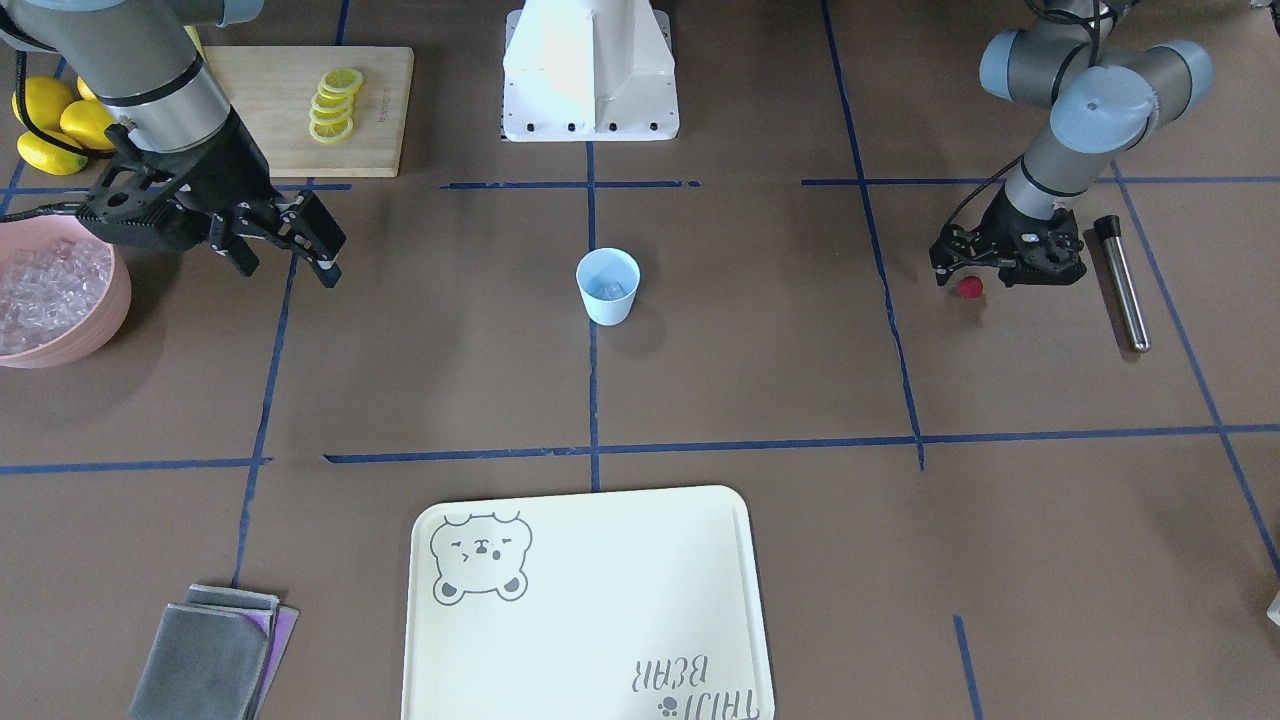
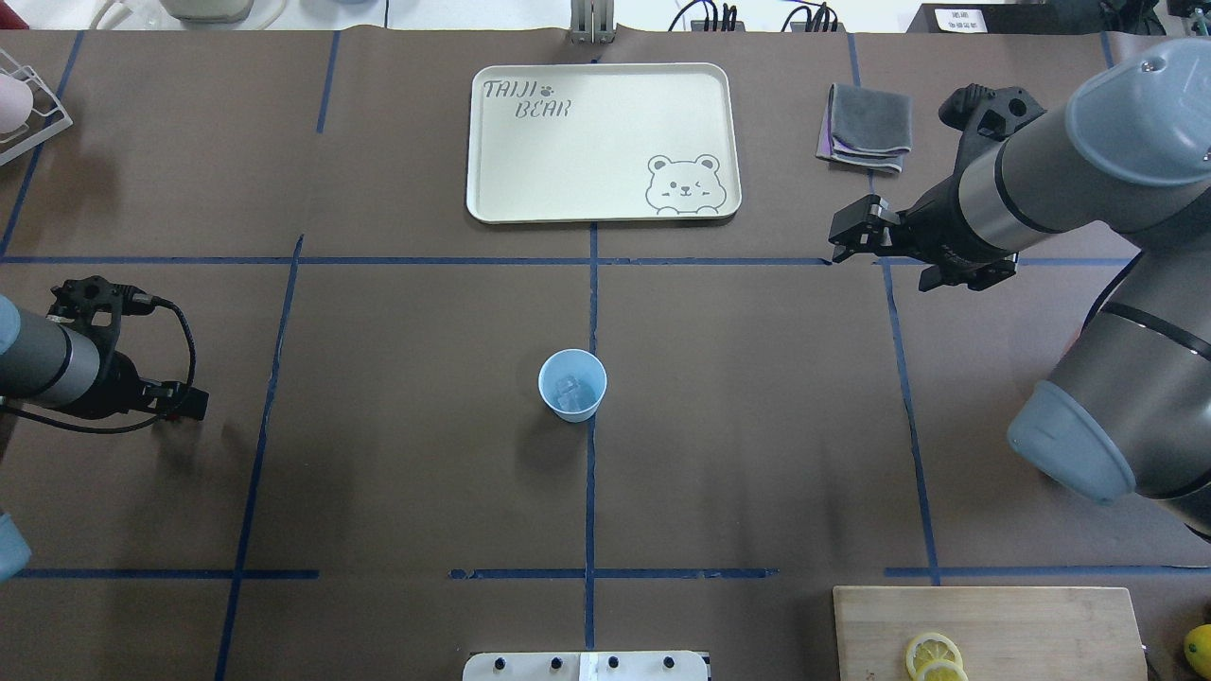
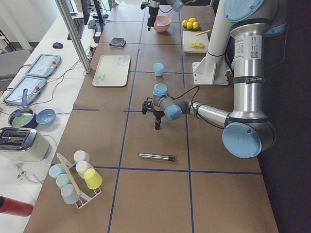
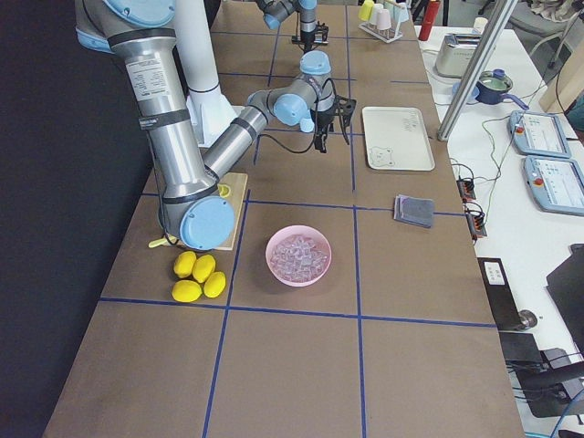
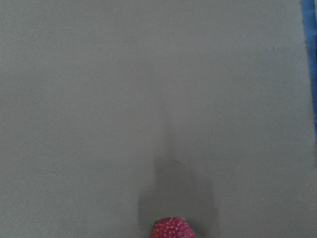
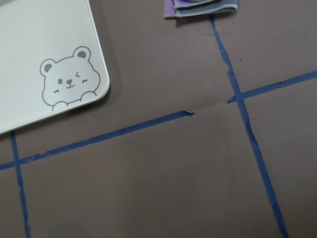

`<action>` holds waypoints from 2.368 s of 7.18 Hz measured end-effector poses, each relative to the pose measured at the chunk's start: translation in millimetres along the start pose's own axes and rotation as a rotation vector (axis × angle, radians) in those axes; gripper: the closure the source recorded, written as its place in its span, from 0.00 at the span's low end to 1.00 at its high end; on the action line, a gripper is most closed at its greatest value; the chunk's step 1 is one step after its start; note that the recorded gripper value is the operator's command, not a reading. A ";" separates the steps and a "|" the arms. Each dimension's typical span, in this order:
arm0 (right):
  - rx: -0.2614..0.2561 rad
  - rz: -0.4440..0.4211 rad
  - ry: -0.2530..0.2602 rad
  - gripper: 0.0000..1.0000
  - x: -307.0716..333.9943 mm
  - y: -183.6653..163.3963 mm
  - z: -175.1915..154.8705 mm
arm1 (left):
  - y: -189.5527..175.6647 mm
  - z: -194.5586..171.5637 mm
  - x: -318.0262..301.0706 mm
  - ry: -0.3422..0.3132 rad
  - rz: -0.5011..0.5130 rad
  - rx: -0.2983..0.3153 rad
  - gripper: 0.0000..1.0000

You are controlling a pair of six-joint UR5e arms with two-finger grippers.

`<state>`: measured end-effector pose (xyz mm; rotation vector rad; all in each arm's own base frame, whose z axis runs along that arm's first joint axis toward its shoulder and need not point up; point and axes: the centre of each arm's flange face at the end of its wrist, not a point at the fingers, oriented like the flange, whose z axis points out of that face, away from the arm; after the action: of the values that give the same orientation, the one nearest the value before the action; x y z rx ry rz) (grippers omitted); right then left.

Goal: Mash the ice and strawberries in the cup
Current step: 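Reach the left gripper down to the red strawberry and grasp it, then carry the strawberry over the cup with left gripper while right arm nears bowl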

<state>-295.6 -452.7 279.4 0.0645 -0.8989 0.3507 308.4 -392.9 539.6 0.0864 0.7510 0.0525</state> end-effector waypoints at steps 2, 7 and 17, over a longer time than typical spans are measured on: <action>0.000 0.001 0.002 0.00 0.7 -0.2 0.8 | 0.6 4.0 -2.7 -0.009 -0.002 -0.003 0.13; -0.001 0.000 -0.001 0.00 -0.2 0.1 0.0 | -3.6 6.1 -2.6 -0.021 0.002 0.016 0.33; -0.004 0.003 -0.005 0.00 -0.3 1.2 -2.2 | -29.7 -58.7 85.7 0.153 -0.075 0.095 1.00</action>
<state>-294.5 -451.3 277.7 0.0602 -0.9050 0.3512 331.3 -412.2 435.8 0.1457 0.9087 -0.0483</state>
